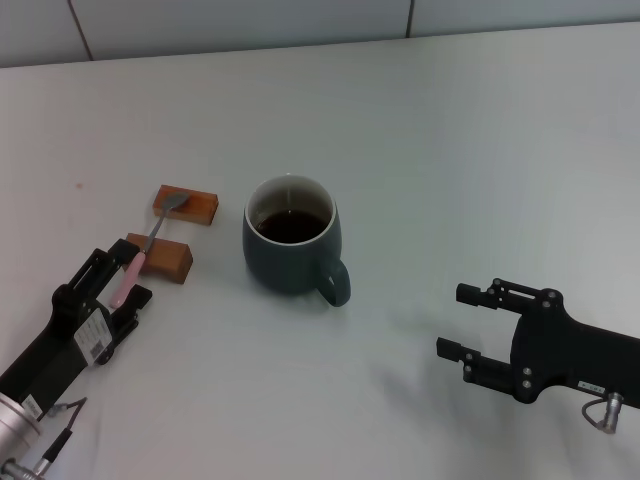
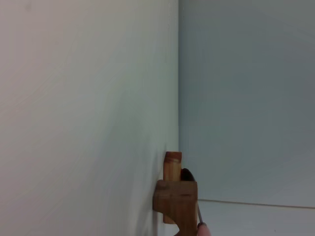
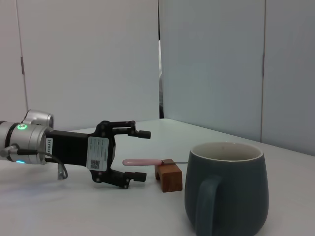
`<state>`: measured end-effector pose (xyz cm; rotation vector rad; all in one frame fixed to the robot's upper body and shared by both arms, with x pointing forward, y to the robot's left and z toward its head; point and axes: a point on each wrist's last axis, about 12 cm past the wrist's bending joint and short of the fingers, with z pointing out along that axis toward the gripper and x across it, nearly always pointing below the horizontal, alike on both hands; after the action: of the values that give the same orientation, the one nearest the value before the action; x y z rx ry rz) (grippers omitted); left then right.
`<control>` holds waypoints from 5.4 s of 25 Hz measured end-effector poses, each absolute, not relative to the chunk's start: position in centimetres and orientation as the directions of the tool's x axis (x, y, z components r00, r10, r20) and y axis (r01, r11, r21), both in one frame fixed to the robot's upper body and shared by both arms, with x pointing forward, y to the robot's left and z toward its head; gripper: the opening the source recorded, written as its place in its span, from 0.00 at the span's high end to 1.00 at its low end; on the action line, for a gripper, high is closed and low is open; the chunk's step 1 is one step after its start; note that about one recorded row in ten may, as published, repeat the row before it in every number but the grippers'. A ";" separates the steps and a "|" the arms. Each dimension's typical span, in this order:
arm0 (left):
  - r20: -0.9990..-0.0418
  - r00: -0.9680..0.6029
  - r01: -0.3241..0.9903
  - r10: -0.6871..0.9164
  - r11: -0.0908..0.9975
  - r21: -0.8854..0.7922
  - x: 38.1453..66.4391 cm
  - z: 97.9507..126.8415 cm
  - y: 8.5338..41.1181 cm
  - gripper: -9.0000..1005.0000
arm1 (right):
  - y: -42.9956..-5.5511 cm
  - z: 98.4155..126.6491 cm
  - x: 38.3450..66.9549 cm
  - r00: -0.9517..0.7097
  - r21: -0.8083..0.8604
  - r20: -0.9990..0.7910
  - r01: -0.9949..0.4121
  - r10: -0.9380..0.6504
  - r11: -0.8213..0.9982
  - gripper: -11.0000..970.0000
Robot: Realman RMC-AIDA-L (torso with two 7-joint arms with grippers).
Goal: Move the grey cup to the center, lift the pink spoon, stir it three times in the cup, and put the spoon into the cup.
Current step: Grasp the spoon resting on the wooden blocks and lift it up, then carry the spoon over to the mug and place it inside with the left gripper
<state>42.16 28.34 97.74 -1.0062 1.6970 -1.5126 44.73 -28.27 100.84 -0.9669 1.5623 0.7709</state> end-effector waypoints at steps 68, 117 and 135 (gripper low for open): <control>-0.009 -0.503 -0.140 -0.864 0.092 -0.986 43.4 97.6 28.4 0.80 | -27.8 101.1 45.7 -0.060 -0.031 -0.980 -0.895 -0.188 0.445 0.32; -0.834 0.107 0.953 0.541 0.183 0.241 54.2 123.1 27.7 0.86 | -26.7 99.4 44.7 -0.149 0.040 -0.973 -0.860 -0.176 0.509 0.32; -0.341 0.158 0.937 0.927 -0.031 0.349 54.7 125.6 19.1 0.86 | -26.8 99.6 45.0 -0.142 0.031 -0.973 -0.859 -0.180 0.511 0.32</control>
<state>54.71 19.14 125.55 1.9525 1.7645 -0.0268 45.00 -26.82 99.56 -0.9027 1.6337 0.7579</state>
